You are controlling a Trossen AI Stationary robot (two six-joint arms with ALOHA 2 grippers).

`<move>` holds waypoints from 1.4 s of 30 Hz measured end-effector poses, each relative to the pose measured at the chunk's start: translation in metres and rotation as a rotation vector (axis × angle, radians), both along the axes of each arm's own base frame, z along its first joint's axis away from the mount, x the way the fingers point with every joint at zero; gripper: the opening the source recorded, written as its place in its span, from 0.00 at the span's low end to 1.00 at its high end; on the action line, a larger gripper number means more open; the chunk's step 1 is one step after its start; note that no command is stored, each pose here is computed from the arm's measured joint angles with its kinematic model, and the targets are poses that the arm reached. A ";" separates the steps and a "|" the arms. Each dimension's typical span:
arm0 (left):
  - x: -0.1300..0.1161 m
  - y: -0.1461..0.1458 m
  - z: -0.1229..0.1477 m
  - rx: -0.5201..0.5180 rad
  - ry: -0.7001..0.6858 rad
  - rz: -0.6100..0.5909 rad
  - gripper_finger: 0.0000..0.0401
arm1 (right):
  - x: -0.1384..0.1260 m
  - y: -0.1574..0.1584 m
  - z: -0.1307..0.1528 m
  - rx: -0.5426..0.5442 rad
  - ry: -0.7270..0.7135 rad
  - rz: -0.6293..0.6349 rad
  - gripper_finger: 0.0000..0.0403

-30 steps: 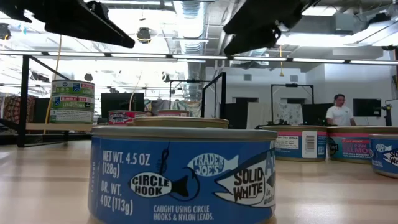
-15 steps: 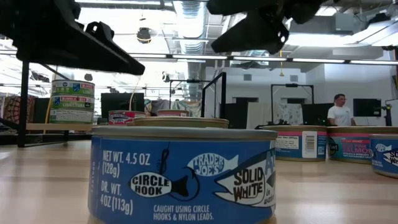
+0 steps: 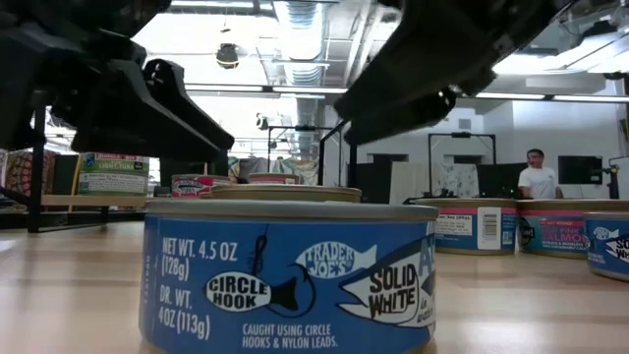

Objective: Stack canned seafood by type on shelf
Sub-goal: Stack the blue pink tuna can on top of the blue pink tuna can on the shelf

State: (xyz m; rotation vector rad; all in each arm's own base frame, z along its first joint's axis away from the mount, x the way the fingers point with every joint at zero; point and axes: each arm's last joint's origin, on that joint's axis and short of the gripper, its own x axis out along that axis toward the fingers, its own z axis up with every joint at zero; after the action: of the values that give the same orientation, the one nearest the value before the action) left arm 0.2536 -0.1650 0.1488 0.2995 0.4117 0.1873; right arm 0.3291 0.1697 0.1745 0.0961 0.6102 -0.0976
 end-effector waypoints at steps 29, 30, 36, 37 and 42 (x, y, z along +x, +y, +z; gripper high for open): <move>0.000 0.006 -0.004 -0.015 0.030 0.042 0.54 | 0.003 -0.009 -0.032 -0.019 0.169 -0.017 0.81; 0.000 0.006 -0.004 -0.015 0.030 0.042 0.54 | 0.002 -0.009 -0.032 -0.019 0.170 -0.017 0.81; 0.000 0.006 -0.004 -0.015 0.034 0.043 0.54 | 0.002 -0.010 -0.033 -0.022 0.182 -0.021 0.81; 0.000 0.006 -0.004 -0.015 0.034 0.043 0.54 | 0.001 -0.010 -0.034 -0.021 0.188 -0.026 0.81; 0.000 0.006 -0.004 -0.018 0.033 0.044 0.54 | -0.005 -0.013 -0.039 -0.052 0.260 -0.031 0.81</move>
State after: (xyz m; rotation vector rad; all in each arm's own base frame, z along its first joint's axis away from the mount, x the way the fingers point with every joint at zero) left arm 0.2536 -0.1590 0.1444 0.2756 0.4526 0.2222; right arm 0.3245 0.1569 0.1354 0.0423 0.8656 -0.1579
